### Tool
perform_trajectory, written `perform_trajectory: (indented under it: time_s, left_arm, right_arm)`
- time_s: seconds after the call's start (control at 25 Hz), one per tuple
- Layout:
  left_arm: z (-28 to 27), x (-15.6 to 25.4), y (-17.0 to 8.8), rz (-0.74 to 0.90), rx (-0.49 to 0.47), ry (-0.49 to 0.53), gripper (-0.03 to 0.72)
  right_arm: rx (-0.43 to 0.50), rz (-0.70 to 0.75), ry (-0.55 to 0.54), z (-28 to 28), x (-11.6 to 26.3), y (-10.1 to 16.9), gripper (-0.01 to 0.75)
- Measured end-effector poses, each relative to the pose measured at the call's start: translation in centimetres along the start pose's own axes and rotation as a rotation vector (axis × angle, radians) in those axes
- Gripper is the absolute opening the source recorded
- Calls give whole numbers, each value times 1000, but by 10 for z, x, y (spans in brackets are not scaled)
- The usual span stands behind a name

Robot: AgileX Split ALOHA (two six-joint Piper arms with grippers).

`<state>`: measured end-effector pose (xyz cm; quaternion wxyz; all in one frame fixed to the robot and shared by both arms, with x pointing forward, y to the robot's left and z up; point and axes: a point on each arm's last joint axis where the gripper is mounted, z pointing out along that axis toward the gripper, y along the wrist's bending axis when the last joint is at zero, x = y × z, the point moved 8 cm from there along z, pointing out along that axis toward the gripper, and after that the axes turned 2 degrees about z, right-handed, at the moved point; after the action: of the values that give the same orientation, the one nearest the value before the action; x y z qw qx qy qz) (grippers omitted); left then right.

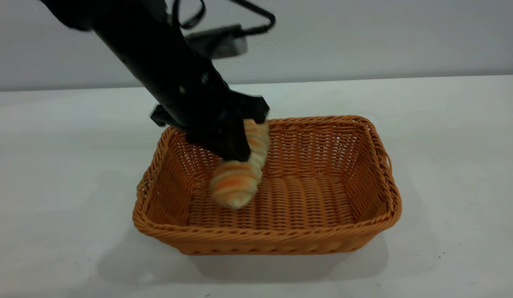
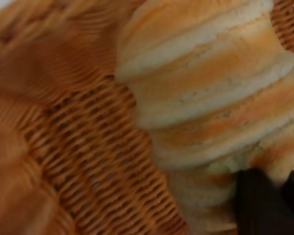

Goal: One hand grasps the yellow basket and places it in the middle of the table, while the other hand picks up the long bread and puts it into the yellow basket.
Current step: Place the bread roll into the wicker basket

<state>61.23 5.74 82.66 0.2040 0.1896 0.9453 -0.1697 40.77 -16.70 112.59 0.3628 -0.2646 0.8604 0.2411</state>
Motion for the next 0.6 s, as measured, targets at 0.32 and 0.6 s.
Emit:
perform_trajectory:
  time_s: [0.32,0.6]
  left_arm:
    - [-1,-5,-5,78,14,-32,487]
    - [-70,-31,-12,243,44,-109,553]
  right_arm:
    - [120,-2,-33,-28,12,-7,535]
    - [273,39,-3,-41,59,-25,535]
